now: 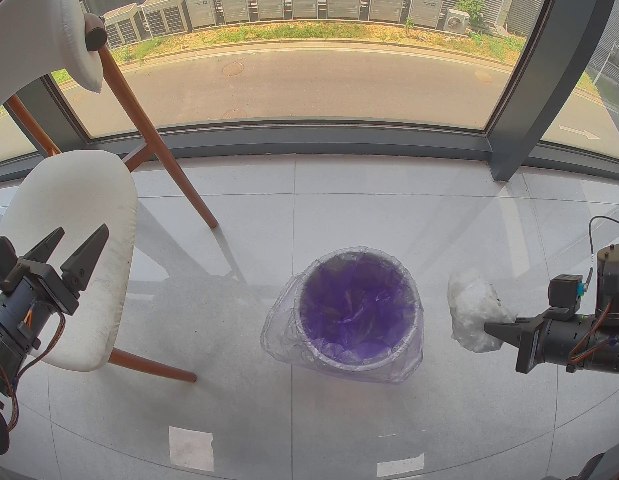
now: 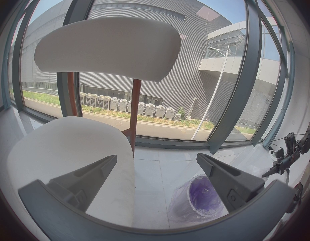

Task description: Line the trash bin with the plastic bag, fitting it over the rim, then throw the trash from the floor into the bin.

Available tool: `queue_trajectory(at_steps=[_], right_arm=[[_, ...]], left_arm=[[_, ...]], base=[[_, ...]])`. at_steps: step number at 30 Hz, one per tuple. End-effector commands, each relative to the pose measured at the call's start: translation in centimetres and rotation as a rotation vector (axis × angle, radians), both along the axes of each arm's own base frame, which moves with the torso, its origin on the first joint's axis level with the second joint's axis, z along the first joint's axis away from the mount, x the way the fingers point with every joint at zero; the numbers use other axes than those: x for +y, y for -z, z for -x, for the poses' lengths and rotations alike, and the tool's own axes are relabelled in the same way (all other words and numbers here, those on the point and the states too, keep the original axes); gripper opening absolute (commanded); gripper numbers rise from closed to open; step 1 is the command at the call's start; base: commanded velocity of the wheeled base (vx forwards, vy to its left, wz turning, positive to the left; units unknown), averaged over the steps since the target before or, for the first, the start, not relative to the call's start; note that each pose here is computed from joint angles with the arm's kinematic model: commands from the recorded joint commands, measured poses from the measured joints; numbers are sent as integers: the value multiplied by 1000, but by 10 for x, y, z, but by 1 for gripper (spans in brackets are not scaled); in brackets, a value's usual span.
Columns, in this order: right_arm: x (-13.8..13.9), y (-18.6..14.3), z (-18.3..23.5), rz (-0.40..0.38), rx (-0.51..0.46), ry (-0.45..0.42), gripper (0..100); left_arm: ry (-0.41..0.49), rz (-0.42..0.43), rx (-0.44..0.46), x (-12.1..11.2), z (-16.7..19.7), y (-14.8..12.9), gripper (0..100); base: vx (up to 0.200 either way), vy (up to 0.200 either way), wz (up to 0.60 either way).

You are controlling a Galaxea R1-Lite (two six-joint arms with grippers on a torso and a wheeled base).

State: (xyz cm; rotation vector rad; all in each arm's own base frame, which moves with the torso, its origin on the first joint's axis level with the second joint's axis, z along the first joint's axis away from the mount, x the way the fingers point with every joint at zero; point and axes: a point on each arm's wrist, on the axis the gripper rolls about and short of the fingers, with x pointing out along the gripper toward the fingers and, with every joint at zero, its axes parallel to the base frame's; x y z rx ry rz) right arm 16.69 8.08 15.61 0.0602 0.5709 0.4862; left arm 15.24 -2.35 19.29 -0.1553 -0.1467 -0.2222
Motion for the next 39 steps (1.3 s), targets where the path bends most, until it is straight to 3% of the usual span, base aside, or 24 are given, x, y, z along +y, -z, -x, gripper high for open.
queue_trajectory(at_steps=[1,9,20,39], right_arm=[[30,30,-31,13,-27,-79,0],[51,53,-67,43,-15,-103,0],[85,64,-119,39,-44,-119,0],[122,146,-196,82,23,-107,0]], left_arm=[[-14,-21,-43,9,12,-4,100],[-22,-21,-47,10,15,-3,100],[42,-37,-41,7,16,-1,100],[11,-66,-22,11,12,3,100]], base=[[0,0,0],[0,0,0],[0,0,0],[0,0,0]])
